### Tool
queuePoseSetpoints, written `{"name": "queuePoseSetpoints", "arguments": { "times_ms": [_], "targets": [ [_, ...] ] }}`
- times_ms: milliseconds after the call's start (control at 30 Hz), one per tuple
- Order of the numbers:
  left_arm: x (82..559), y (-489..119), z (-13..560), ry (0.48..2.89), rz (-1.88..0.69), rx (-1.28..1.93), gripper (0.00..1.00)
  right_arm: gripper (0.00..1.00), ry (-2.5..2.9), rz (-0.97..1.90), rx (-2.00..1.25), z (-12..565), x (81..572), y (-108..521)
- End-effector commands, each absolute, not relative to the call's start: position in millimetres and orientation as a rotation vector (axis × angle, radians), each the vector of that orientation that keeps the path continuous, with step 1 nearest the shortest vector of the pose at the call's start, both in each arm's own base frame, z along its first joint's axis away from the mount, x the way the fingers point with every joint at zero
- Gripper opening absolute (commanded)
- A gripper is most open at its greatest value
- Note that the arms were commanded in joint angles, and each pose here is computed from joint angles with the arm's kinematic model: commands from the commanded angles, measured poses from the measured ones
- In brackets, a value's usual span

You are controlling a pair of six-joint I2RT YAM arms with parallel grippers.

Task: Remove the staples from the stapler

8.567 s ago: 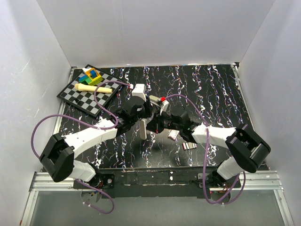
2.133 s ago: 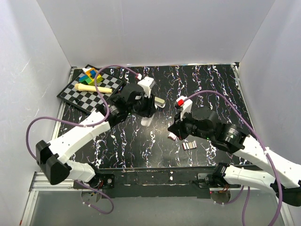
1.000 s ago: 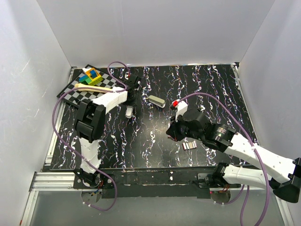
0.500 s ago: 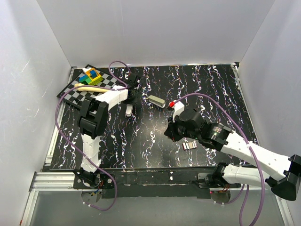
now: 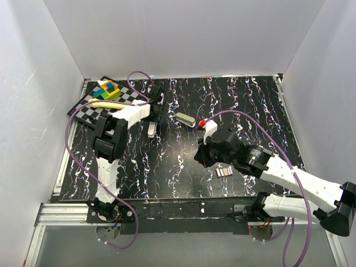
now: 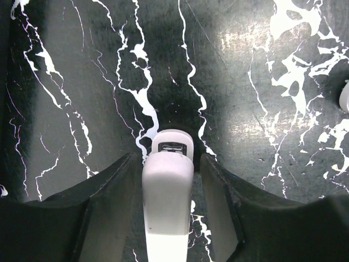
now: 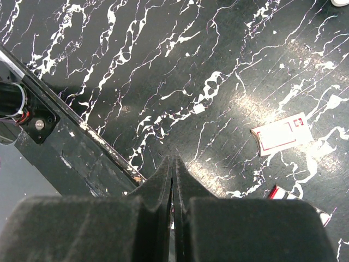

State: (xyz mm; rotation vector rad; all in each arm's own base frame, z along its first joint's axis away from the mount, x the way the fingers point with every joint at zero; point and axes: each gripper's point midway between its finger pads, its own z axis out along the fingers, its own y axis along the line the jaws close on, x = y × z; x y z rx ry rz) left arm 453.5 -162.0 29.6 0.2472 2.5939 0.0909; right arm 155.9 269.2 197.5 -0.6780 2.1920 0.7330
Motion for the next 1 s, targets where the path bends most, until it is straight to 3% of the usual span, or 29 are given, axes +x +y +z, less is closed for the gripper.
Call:
{"name": "queuePoseSetpoints", "arguments": {
  "times_ms": [0,300,500,667,767,967],
  "targets": [
    [471.0,-167.4,48.3,2.529,0.054,0.256,0.52,0.05,2.148,0.767,-0.656,213.2,160.5,276.1],
    [478.6,-168.4,87.5,2.445,0.046,0.272,0.61,0.12,2.138,0.732,-0.656,219.9,163.1,270.3],
    [474.7,-168.8,144.3,2.345,-0.004,0.285,0.62,0.27,2.116,0.728,-0.627,229.1,166.4,266.4],
    [467.4,-183.9,174.3,2.295,-0.122,0.371,0.62,0.32,2.122,0.696,-0.596,231.4,172.5,260.3],
    [466.6,-192.0,186.6,2.273,-0.179,0.390,0.62,0.32,2.139,0.675,-0.564,231.9,180.5,257.8],
    [476.7,-216.8,204.3,2.245,-0.328,0.334,0.61,0.20,2.205,0.673,-0.490,228.7,204.0,258.2]
  ]
}}
